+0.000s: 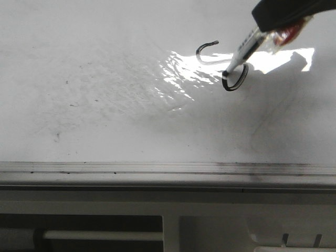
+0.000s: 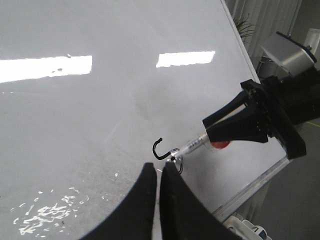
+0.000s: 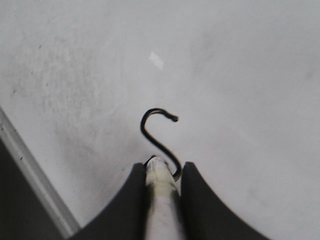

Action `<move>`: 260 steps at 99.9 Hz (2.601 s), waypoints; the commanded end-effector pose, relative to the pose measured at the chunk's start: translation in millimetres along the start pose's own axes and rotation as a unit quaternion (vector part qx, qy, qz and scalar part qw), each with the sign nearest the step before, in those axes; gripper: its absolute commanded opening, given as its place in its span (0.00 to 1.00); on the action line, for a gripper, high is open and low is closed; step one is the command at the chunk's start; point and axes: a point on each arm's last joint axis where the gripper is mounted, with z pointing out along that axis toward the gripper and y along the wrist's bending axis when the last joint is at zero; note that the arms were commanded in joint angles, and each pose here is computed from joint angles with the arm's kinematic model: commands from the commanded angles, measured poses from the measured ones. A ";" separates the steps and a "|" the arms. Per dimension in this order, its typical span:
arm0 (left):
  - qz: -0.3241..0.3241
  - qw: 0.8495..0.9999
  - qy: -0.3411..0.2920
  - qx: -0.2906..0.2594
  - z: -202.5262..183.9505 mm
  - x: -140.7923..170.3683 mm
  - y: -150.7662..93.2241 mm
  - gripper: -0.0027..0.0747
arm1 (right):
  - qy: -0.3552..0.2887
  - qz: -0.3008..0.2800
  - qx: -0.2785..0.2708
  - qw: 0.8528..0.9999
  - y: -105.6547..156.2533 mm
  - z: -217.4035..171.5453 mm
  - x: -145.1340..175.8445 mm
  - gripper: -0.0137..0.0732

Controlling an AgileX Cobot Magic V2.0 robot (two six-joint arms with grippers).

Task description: Write number 8 on whiteboard

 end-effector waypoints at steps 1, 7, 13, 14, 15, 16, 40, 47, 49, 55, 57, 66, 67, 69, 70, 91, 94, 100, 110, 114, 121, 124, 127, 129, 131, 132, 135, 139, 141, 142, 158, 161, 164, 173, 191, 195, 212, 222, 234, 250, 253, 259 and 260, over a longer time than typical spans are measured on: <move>-0.003 1.000 -0.018 -0.004 0.1 -10.2 -0.5 0.01 | -0.047 -0.033 0.045 0.997 -15.8 -3.1 -17.7 0.11; -0.003 1.000 -0.018 -0.004 0.1 -10.2 -0.5 0.01 | -0.055 -0.032 0.048 0.997 -17.3 -4.8 -22.2 0.11; -0.003 1.000 -0.018 -0.004 0.1 -10.2 -0.5 0.01 | -0.058 -0.033 0.049 0.997 -18.1 -5.0 -25.3 0.11; -0.003 1.000 -0.018 -0.004 0.1 -10.2 -0.5 0.01 | -0.059 -0.033 0.049 0.996 -18.3 -5.3 -26.1 0.11; -0.003 1.000 -0.018 -0.004 0.1 -10.2 -0.5 0.01 | -0.059 -0.033 0.049 0.996 -18.3 -5.2 -26.1 0.11; -0.003 1.000 -0.018 -0.004 0.1 -10.2 -0.5 0.01 | -0.059 -0.033 0.049 0.996 -18.4 -4.9 -26.6 0.11; -0.003 1.000 -0.016 0.000 0.1 -9.8 -1.2 0.01 | -0.056 -0.033 0.044 0.997 -16.9 0.3 -27.7 0.11; -0.003 1.000 -0.015 0.000 0.1 -9.8 -1.3 0.01 | -0.063 -0.034 0.045 0.996 -17.0 0.7 -28.9 0.11; -0.003 1.000 -0.015 0.000 0.1 -9.8 -1.3 0.01 | -0.065 -0.033 0.045 0.996 -17.0 0.7 -29.3 0.11; -0.003 1.000 -0.014 0.003 0.1 -9.5 -1.8 0.01 | -0.070 -0.029 0.045 0.996 -17.2 0.3 -30.7 0.11; -0.003 1.000 -0.013 0.004 0.1 -9.4 -2.0 0.01 | -0.070 -0.028 0.045 0.996 -17.1 0.3 -30.7 0.11; -0.003 1.000 -0.010 0.010 0.1 -8.8 -3.1 0.01 | -0.062 -0.021 0.041 0.997 -16.5 0.5 -29.2 0.11; -0.003 1.000 -0.010 0.010 0.1 -8.8 -3.1 0.01 | -0.061 -0.021 0.040 0.997 -16.4 0.6 -28.9 0.11; -0.003 1.000 -0.010 0.011 0.1 -8.8 -3.2 0.01 | -0.060 -0.021 0.039 0.997 -16.1 0.6 -28.8 0.11; -0.003 1.000 -0.010 0.011 0.1 -8.8 -3.2 0.01 | -0.060 -0.020 0.039 0.997 -16.0 0.6 -28.8 0.11; -0.003 1.000 -0.007 0.011 0.2 -6.7 -3.0 0.01 | -0.089 -0.028 0.027 0.995 -9.0 -0.6 -36.5 0.11; -0.003 1.000 -0.006 0.011 0.2 -6.6 -3.1 0.01 | -0.087 -0.028 0.026 0.995 -8.8 -1.0 -37.0 0.11; -0.003 1.000 -0.006 0.011 0.2 -6.6 -3.1 0.01 | -0.079 -0.029 0.024 0.996 -9.2 -3.3 -39.2 0.11; -0.003 1.000 -0.006 0.011 0.2 -6.6 -3.1 0.01 | -0.078 -0.028 0.025 0.996 -11.3 -16.8 -47.3 0.11; -0.003 1.000 -0.006 0.012 0.2 -6.5 -3.3 0.01 | -0.082 -0.028 0.025 0.996 -11.4 -26.3 -50.5 0.11; -0.002 1.000 -0.003 0.017 0.1 -6.1 -4.1 0.01 | -0.095 -0.026 0.021 0.995 -10.2 -45.2 -56.5 0.11; -0.002 1.000 -0.001 0.020 0.5 -5.6 -4.7 0.02 | -0.096 -0.028 0.018 0.995 -9.1 -52.3 -57.7 0.10; 0.000 1.000 0.005 0.024 1.6 -4.3 -5.7 0.05 | -0.099 -0.030 0.014 0.995 -7.6 -58.2 -58.4 0.10; 0.002 1.000 0.010 0.028 2.9 -3.0 -6.6 0.09 | -0.098 -0.032 0.010 0.995 -6.3 -62.0 -58.6 0.10; 0.007 0.999 0.017 0.034 4.5 -1.4 -7.8 0.11 | -0.093 -0.033 0.004 0.995 -4.7 -64.9 -57.7 0.10; 0.009 0.999 0.021 0.037 5.1 -0.6 -8.6 0.14 | -0.091 -0.033 0.002 0.995 -4.0 -65.6 -57.1 0.10; 0.016 0.998 0.032 0.044 8.1 1.7 -10.3 0.22 | -0.077 -0.036 -0.010 0.996 -0.9 -69.6 -55.6 0.10; 0.020 0.997 0.051 0.052 14.0 5.7 -12.7 0.34 | -0.057 -0.043 -0.025 0.997 3.1 -70.6 -52.2 0.09; 0.021 0.996 0.061 0.054 17.5 7.9 -13.5 0.40 | -0.045 -0.043 -0.038 0.997 6.3 -71.0 -50.4 0.08; 0.022 0.996 0.066 0.058 18.6 9.2 -14.3 0.42 | -0.036 -0.047 -0.044 0.997 8.0 -71.0 -48.9 0.08; 0.063 0.977 0.160 0.125 51.2 21.7 -32.2 0.58 | 0.024 -0.115 -0.153 0.981 36.1 -68.0 -38.5 0.08; 0.069 0.973 0.174 0.136 57.2 22.6 -35.3 0.57 | 0.024 -0.117 -0.171 0.978 41.1 -67.0 -38.9 0.08; 0.073 0.969 0.188 0.145 64.1 24.1 -38.0 0.57 | 0.022 -0.123 -0.186 0.975 45.5 -66.1 -39.3 0.08; 0.088 0.958 0.214 0.171 81.0 25.0 -45.5 0.55 | 0.021 -0.133 -0.213 0.968 55.5 -64.3 -40.2 0.08; 0.127 0.934 0.245 0.228 103.5 27.1 -58.1 0.55 | 0.020 -0.159 -0.253 0.954 74.1 -60.3 -40.9 0.08; 0.129 0.932 0.248 0.231 106.6 28.3 -59.0 0.55 | 0.016 -0.163 -0.259 0.952 77.5 -60.1 -41.5 0.08; 0.121 0.931 0.255 0.233 113.1 30.2 -60.6 0.52 | -0.017 -0.170 -0.275 0.946 88.6 -61.9 -47.0 0.08; 0.118 0.929 0.258 0.238 112.5 30.5 -61.4 0.44 | -0.012 -0.166 -0.281 0.945 90.9 -59.6 -46.8 0.08; 0.111 0.926 0.263 0.248 111.1 31.1 -63.2 0.26 | -0.001 -0.155 -0.291 0.944 94.6 -55.5 -45.6 0.08; 0.098 0.926 0.264 0.252 110.6 30.8 -64.4 0.01 | 0.008 -0.144 -0.302 0.942 98.2 -51.9 -44.6 0.08; 0.098 0.926 0.264 0.252 110.6 30.8 -64.4 0.01 | 0.009 -0.141 -0.304 0.942 98.8 -51.5 -44.6 0.08; 0.098 0.926 0.264 0.252 110.6 30.8 -64.4 0.01 | 0.011 -0.141 -0.305 0.942 99.4 -50.5 -44.4 0.08; 0.098 0.926 0.264 0.252 110.6 30.8 -64.4 0.01 | 0.011 -0.141 -0.305 0.942 99.4 -50.5 -44.4 0.08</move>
